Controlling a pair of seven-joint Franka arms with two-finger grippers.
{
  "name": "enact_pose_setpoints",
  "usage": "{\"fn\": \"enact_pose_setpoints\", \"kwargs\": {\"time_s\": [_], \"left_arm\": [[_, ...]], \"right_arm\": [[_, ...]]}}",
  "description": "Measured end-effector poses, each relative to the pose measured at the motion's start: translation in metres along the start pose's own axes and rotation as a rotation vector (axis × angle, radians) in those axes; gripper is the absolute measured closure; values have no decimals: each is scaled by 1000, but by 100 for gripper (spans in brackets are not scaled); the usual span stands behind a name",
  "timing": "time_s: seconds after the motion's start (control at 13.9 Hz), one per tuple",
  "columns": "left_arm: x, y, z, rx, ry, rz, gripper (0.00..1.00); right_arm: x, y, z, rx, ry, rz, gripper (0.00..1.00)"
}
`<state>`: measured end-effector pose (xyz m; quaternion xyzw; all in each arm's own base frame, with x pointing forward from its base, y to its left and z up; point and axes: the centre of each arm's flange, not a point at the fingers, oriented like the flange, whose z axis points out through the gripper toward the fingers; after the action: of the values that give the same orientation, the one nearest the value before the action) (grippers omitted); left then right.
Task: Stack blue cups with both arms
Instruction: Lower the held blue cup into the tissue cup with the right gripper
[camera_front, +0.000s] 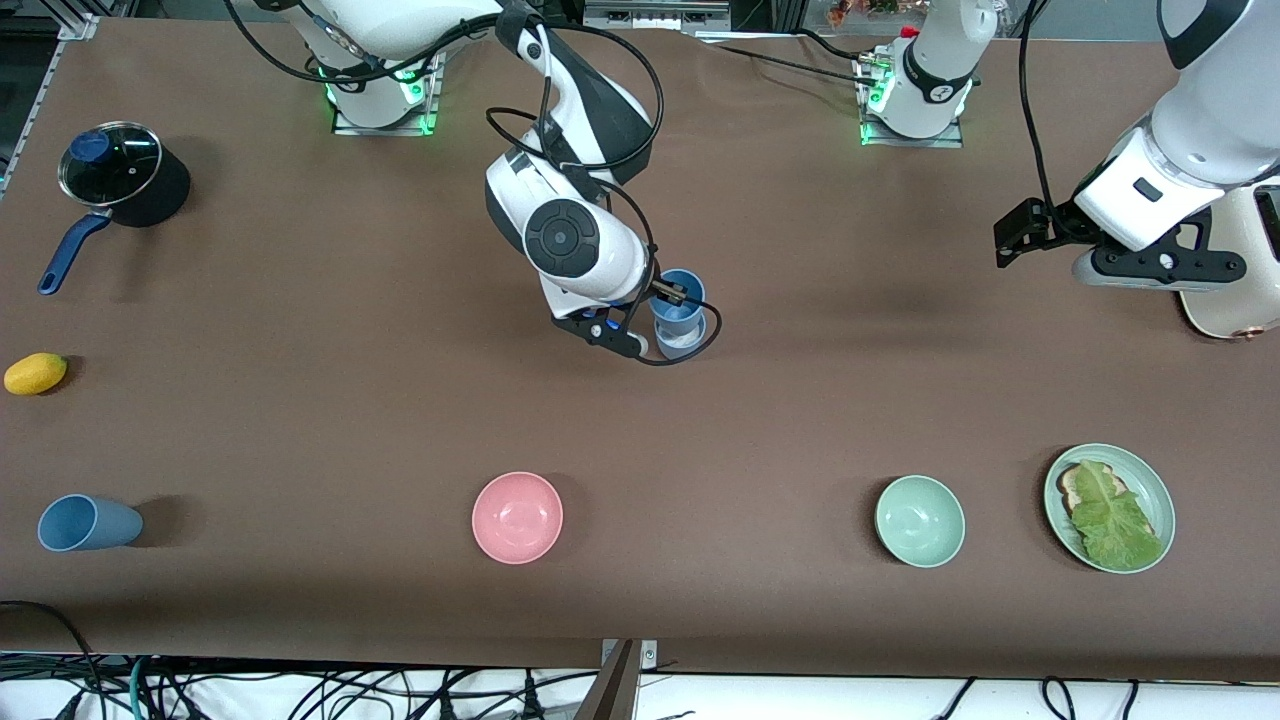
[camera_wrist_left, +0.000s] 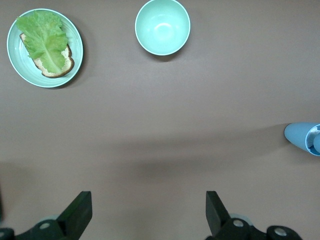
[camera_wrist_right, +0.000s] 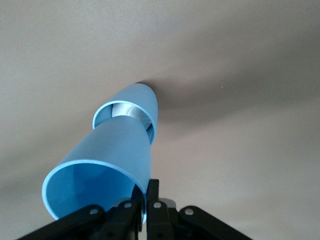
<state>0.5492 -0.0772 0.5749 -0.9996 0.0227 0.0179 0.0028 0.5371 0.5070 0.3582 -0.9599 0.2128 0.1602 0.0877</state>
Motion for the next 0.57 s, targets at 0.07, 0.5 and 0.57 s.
{"fn": "enact_pose_setpoints", "kwargs": {"time_s": [0.07,0.5,0.57], "left_arm": [[0,0,0,0,0,0,0],[0,0,0,0,-2,0,0],[0,0,0,0,-4,0,0]], "right_arm": [[0,-1,-1,6,3,0,96],[5,-5,-7,52,32,-22,96],[5,-5,-7,52,33,-43,96]]}}
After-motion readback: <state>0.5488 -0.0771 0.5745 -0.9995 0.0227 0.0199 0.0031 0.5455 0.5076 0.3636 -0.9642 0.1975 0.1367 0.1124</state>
